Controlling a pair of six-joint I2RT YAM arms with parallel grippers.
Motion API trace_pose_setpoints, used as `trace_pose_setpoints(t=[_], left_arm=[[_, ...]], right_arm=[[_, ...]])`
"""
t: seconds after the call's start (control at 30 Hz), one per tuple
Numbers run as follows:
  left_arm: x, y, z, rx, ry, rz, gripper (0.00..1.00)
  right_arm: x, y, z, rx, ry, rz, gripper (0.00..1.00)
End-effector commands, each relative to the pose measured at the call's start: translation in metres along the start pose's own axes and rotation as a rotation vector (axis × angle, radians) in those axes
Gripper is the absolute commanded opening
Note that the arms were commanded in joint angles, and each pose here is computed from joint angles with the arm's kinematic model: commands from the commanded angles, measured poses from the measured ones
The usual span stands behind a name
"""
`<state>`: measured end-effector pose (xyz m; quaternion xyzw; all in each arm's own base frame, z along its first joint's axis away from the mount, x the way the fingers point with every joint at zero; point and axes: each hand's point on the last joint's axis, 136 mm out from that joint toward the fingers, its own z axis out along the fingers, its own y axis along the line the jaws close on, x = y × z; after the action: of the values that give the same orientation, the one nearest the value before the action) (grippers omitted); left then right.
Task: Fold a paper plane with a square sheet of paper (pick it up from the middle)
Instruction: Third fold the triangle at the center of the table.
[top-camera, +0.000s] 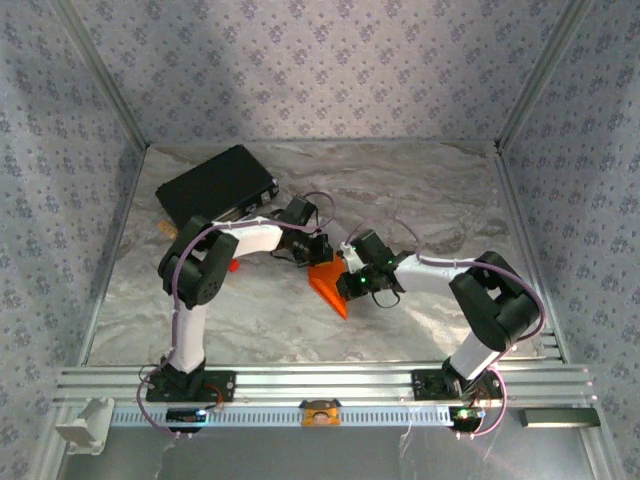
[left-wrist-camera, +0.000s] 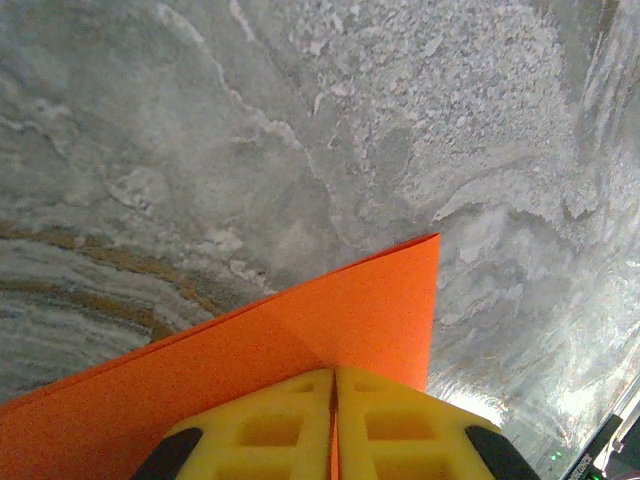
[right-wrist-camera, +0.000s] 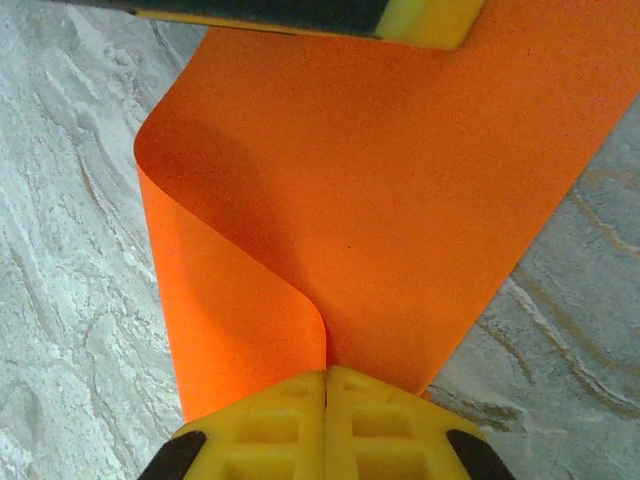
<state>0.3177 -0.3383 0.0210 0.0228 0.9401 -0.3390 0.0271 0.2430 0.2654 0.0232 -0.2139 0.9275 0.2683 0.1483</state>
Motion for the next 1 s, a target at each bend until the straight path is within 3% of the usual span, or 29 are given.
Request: trace_pose_setpoints(t=[0.0, 0.97], left_arm=[[0.008, 0.008, -0.001, -0.038, 0.026, -0.016, 0.09], [0.010, 0.011, 0.001, -0.039, 0.032, -0.020, 0.09]], right_arm=[[-0.005, -0.006, 0.001, 0.030, 0.002, 0.007, 0.00], [-0.014, 0.003, -0.008, 0.007, -0.029, -0.014, 0.00]])
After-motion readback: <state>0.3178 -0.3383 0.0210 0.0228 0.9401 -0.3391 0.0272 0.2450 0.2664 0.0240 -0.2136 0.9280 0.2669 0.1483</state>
